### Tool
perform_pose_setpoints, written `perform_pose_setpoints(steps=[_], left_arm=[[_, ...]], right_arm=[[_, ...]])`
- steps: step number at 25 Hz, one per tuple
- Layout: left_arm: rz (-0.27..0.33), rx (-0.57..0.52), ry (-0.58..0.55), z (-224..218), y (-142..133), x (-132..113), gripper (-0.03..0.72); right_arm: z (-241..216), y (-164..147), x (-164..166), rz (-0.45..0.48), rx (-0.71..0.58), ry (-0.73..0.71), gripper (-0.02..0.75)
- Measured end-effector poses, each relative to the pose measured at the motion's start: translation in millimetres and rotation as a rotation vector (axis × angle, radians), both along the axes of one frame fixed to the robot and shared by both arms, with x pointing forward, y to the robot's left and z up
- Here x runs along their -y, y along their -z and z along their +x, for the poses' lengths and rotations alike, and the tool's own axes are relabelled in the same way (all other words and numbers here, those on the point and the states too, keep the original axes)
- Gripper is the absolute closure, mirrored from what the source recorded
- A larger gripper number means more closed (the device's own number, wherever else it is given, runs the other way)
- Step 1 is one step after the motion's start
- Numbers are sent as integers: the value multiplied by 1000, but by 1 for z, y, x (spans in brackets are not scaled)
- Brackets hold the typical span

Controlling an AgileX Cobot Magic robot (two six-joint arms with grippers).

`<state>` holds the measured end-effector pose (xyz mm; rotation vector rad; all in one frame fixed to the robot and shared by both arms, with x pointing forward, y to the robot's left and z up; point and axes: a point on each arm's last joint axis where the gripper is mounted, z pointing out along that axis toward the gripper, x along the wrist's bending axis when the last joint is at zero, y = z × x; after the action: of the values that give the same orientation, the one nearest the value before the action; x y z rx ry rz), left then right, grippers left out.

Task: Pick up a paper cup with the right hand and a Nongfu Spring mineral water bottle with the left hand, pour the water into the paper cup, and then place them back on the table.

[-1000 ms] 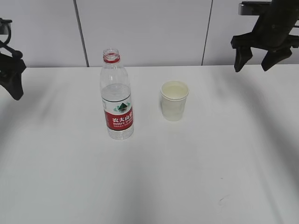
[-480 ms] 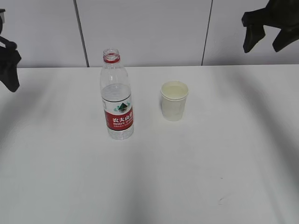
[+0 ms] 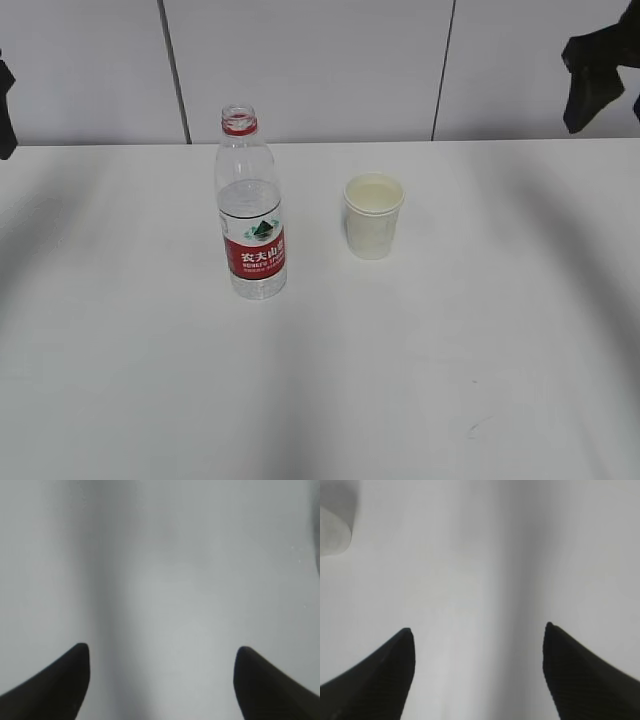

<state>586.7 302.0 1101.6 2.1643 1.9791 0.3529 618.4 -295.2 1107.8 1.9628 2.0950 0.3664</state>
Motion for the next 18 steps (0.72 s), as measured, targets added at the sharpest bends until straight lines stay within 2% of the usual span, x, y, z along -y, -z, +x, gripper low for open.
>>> perform_pose_setpoints(steps=[3, 8, 12, 18], left_arm=[[-25, -16, -2, -7, 4, 2, 152], [-38, -103, -5, -39, 24, 3, 154], [-40, -149, -6, -70, 34, 3, 154], [-45, -107, -14, -111, 26, 3, 154]], right_arm=[[-17, -3, 0, -2, -8, -2, 150], [-50, -9, 0, -3, -14, -4, 150], [-84, 1, 1, -5, -46, -8, 150], [-137, 20, 1, -5, -27, -9, 150]])
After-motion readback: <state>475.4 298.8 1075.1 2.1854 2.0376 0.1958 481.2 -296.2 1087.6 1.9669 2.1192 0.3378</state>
